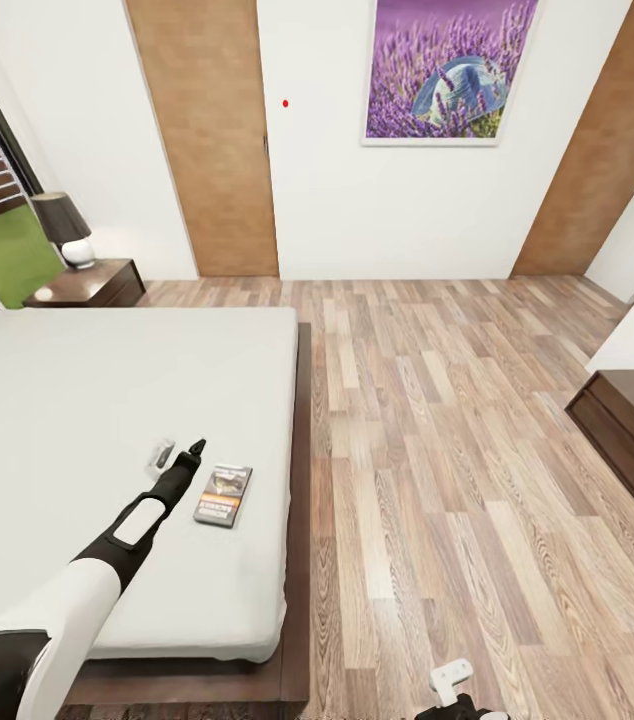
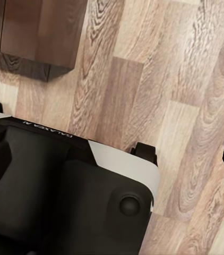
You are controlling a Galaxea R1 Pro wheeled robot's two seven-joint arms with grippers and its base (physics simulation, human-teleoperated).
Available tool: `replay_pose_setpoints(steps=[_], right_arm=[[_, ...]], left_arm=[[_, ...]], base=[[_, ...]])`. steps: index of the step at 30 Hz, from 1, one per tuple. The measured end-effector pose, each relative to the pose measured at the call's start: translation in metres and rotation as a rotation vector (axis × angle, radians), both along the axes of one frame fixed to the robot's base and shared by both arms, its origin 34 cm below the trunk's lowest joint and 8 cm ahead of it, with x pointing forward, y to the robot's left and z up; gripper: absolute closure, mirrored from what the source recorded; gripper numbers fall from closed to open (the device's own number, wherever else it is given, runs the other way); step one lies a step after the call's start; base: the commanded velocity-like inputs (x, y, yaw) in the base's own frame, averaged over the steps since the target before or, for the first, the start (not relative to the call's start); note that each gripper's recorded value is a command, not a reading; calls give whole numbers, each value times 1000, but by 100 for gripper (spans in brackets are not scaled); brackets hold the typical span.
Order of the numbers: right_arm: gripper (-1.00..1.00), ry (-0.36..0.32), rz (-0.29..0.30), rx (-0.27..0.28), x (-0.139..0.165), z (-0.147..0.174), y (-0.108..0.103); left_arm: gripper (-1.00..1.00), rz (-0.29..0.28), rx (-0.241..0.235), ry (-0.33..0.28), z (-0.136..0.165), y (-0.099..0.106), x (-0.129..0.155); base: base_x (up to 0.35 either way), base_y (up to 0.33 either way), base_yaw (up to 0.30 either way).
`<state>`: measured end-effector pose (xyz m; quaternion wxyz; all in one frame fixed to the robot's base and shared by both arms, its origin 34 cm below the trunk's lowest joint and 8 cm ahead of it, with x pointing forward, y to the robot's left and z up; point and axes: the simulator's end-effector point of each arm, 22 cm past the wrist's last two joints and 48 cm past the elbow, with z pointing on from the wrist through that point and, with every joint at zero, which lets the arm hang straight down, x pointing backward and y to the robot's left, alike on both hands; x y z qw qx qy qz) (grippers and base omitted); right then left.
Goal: In the bedroom, move the book from the bed onto either nightstand, and place the two sandals side by side next to the bed.
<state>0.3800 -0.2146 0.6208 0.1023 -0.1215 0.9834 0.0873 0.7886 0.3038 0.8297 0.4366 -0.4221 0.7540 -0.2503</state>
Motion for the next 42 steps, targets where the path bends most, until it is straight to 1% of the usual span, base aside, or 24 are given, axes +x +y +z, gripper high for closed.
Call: replay_pose_setpoints(steps=[9,15,36,42], right_arm=[[-100,15,2,2,-6,-4,2],[-100,25,3,2,-10,-6,2],[-100,58,3,3,-23,-15,2],[-100,68,4,4,-27,-17,3]], left_arm=[[-100,6,-16,35,-15,-2,-6],[-100,-5,-27,55,-23,-6,-8],[-100,-15,-25,80,-42,-3,-14],[-100,-19,-26,79,-46,-3,-14]], base=[[0,0,0],[0,0,0],[0,0,0],[0,0,0]])
